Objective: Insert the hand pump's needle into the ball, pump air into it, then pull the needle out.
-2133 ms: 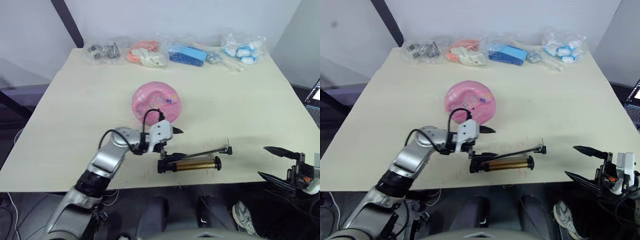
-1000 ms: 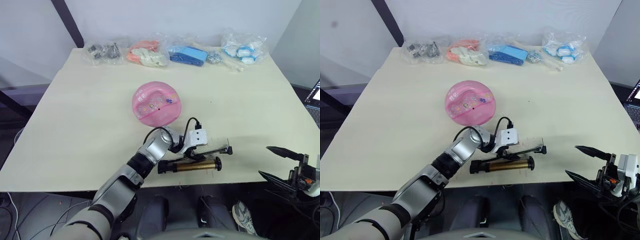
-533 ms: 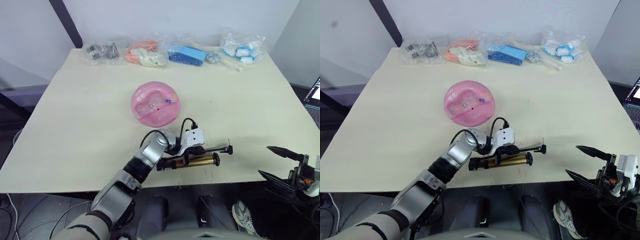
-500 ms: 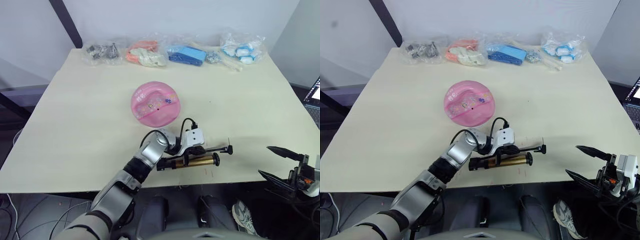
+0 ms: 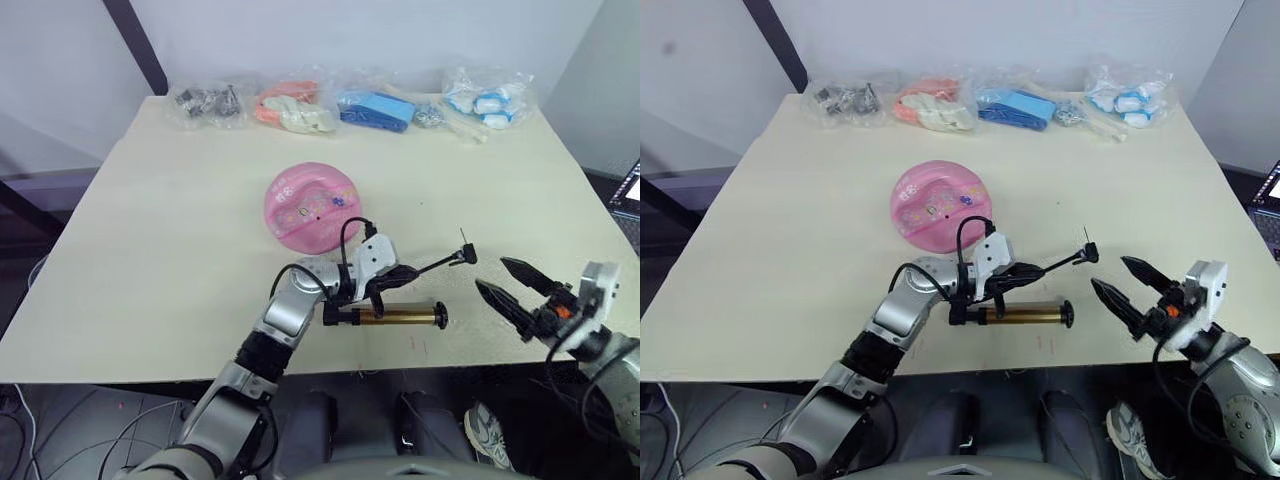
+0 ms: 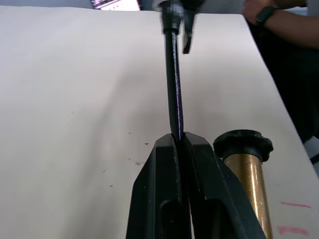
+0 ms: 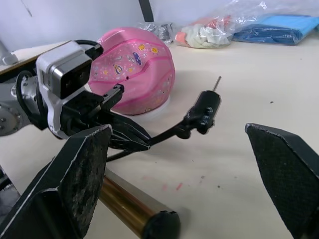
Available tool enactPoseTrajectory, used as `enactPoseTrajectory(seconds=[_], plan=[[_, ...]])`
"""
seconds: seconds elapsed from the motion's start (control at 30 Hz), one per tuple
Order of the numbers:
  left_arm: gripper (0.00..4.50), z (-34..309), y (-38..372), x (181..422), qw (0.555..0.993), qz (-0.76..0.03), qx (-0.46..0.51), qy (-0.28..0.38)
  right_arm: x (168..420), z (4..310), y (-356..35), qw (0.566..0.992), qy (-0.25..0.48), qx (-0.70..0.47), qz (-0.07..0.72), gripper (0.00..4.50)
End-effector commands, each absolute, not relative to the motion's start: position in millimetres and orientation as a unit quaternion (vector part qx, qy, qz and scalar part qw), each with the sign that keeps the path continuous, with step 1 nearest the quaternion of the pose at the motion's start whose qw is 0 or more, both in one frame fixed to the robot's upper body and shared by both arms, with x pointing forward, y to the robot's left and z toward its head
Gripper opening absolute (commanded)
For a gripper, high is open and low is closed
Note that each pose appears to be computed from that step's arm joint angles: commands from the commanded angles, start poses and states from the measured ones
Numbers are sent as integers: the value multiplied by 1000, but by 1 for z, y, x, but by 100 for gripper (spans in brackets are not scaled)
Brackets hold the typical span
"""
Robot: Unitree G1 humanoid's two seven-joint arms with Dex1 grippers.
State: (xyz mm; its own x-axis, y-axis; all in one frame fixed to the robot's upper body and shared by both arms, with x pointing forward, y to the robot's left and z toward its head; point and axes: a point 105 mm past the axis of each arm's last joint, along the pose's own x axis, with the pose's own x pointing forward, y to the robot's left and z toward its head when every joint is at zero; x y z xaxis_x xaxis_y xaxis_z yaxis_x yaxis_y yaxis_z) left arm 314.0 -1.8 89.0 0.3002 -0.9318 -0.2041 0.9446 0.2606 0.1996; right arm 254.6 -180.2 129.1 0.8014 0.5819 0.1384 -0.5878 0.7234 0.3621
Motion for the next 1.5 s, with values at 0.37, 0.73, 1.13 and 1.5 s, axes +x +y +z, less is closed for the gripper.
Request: enactPoseTrajectory(seconds=[0.37,0.73,1.13,1.5], plan=[[8,110,10,319,814,-564,138,-31,281,145,-149,904,54,323,274,450],[8,107,14,322,813,-563,148,-27,292,151,-148,903,63,329,267,450],[0,105,14,323,809,-567,155,-25,296,152,-146,905,62,324,268,399],[0,104,14,322,803,-573,161,-26,297,151,-144,905,62,323,270,36]])
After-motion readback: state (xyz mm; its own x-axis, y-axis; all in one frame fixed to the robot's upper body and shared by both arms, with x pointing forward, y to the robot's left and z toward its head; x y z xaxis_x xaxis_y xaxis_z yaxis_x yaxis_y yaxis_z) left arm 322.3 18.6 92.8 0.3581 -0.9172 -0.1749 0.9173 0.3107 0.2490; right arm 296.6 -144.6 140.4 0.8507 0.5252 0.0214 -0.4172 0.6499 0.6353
